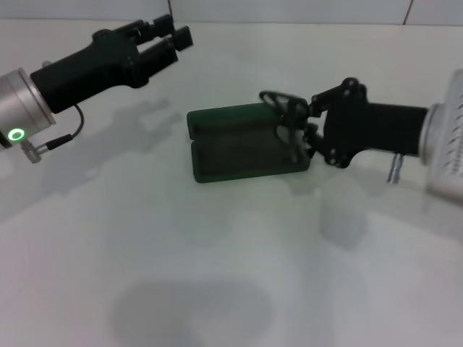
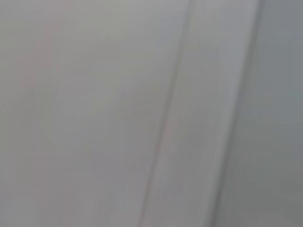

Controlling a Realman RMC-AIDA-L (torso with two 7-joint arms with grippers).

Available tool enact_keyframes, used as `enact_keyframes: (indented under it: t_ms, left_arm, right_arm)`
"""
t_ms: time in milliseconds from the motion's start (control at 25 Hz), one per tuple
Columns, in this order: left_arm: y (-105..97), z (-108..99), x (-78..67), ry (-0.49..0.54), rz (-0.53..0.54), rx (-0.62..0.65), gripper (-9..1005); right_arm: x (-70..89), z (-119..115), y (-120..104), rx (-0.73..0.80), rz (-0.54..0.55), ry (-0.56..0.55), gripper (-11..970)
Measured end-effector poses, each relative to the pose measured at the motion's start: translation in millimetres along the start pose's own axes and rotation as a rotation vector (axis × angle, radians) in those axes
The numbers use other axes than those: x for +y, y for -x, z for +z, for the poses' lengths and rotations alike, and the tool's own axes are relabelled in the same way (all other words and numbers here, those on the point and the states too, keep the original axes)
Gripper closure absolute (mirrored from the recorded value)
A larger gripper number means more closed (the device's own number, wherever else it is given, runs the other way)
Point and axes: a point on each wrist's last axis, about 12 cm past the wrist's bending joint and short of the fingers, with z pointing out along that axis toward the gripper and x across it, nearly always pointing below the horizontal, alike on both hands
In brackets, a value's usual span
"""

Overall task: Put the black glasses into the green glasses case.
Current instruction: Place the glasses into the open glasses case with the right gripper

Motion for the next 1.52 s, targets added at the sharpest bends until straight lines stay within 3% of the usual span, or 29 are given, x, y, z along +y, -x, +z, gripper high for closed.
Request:
enact_keyframes:
  t_ms: [360, 720, 1280, 1520]
  left_arm:
    - [-3, -1, 5.8, 0.057, 0.001, -0.031, 525]
    - [3, 8, 8.1, 0.048, 0.008, -0.025, 524]
    - [2, 14, 9.5, 0.052, 0.002, -0.007, 524]
    - [1, 18, 8.5, 0.046, -0.003, -0.005, 524]
  right_arm:
    - [29.1, 31, 15, 0.127, -0.213, -0.032, 865]
    - [48.0, 49, 13, 0.228, -0.353, -0.121, 865]
    - [65.5, 63, 4, 0.298, -0.425, -0.179, 865]
    - [65.9, 73, 7, 0.295, -0.417, -0.208, 859]
